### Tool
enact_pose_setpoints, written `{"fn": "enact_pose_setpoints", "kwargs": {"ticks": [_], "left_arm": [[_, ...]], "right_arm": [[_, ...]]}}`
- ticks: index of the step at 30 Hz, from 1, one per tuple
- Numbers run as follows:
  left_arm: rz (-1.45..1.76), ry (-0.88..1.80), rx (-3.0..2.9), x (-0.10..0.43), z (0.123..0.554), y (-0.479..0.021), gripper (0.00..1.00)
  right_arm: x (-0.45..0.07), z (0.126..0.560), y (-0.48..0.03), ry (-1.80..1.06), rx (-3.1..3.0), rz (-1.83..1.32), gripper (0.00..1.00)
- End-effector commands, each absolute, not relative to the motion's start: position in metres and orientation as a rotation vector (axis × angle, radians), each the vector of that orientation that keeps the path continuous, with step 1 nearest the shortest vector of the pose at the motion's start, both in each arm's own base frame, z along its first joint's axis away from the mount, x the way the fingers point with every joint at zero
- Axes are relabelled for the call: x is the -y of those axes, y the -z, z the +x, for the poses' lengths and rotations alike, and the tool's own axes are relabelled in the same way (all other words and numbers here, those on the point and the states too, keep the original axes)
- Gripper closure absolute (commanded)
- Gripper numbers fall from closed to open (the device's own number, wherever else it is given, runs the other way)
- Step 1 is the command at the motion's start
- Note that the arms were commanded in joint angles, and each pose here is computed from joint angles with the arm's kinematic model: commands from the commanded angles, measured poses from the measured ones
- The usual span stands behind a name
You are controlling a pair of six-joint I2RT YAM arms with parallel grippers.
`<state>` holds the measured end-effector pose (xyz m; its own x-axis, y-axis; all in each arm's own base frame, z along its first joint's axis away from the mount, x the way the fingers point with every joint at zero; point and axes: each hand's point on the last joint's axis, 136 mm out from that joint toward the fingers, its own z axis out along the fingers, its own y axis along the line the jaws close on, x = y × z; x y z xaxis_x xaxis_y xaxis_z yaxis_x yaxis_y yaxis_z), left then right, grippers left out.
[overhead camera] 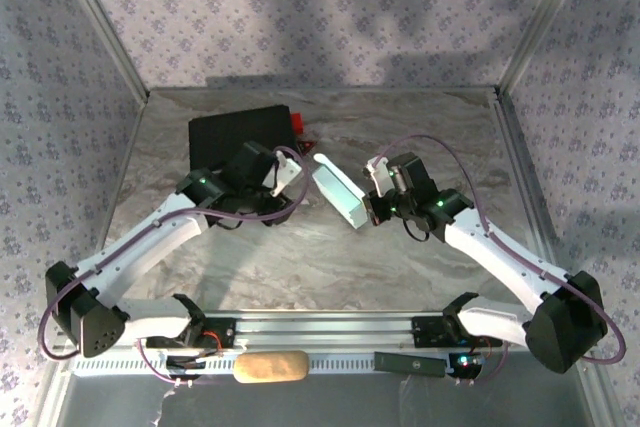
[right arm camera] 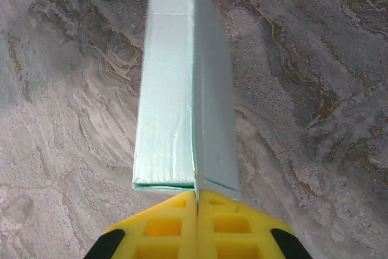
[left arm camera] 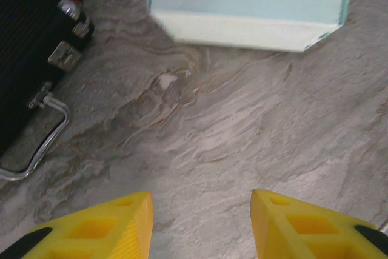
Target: Fold the paper box
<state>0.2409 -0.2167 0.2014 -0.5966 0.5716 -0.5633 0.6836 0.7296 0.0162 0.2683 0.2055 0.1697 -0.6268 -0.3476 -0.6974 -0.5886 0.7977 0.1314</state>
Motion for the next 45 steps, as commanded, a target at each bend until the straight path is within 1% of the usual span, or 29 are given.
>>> {"fn": "enact_pose_setpoints", "kwargs": {"ticks": [1, 4, 8, 12, 15, 21, 26, 28, 30, 32, 34, 37, 39, 41, 42, 45], "left_arm": [[0.902, 0.193, -2.408, 0.204, 0.261, -0.194, 0.54], [0.853, 0.192, -2.418, 0.198, 0.283, -0.201, 0.54], [0.782, 0.293, -2.401, 0.200, 0.304, -0.212, 0.54], [0.873, 0.414, -2.324, 0.216, 0.305, -0.221, 0.54], [0.913, 0.417, -2.268, 0.219, 0.309, -0.228, 0.56], [0.786, 0.509, -2.203, 0.201, 0.323, -0.253, 0.56], [0.730, 0.586, -2.241, 0.190, 0.326, -0.240, 0.56], [0.758, 0.636, -2.270, 0.194, 0.324, -0.230, 0.59], [0.805, 0.675, -2.295, 0.199, 0.321, -0.218, 0.67], [0.850, 0.690, -2.315, 0.201, 0.319, -0.206, 0.72], [0.887, 0.687, -2.330, 0.201, 0.319, -0.194, 0.73], [0.930, 0.753, -2.328, 0.205, 0.315, -0.186, 0.71], [0.969, 0.830, -2.307, 0.211, 0.309, -0.187, 0.66], [1.008, 0.875, -2.307, 0.213, 0.299, -0.186, 0.64], [1.020, 0.878, -2.308, 0.213, 0.298, -0.184, 0.61], [1.043, 0.884, -2.316, 0.214, 0.298, -0.177, 0.59]], "right_arm": [[-0.205, 0.269, -0.165, -0.455, -2.321, -0.674, 1.00], [-0.208, 0.266, -0.168, -0.473, -2.314, -0.684, 1.00], [-0.213, 0.253, -0.179, -0.503, -2.271, -0.734, 1.00], [-0.221, 0.236, -0.188, -0.564, -2.243, -0.792, 1.00], [-0.230, 0.223, -0.184, -0.641, -2.258, -0.826, 1.00], [-0.249, 0.193, -0.170, -0.751, -2.287, -0.909, 1.00], [-0.242, 0.204, -0.159, -0.673, -2.329, -0.876, 1.00], [-0.240, 0.212, -0.154, -0.622, -2.356, -0.870, 1.00], [-0.241, 0.217, -0.148, -0.587, -2.377, -0.884, 1.00], [-0.241, 0.222, -0.143, -0.562, -2.383, -0.892, 1.00], [-0.242, 0.225, -0.140, -0.546, -2.392, -0.897, 1.00], [-0.242, 0.229, -0.137, -0.527, -2.403, -0.909, 1.00], [-0.242, 0.230, -0.137, -0.529, -2.402, -0.912, 1.00], [-0.242, 0.232, -0.140, -0.538, -2.396, -0.911, 1.00], [-0.242, 0.233, -0.141, -0.543, -2.394, -0.911, 1.00], [-0.244, 0.233, -0.143, -0.558, -2.390, -0.917, 1.00]]}}
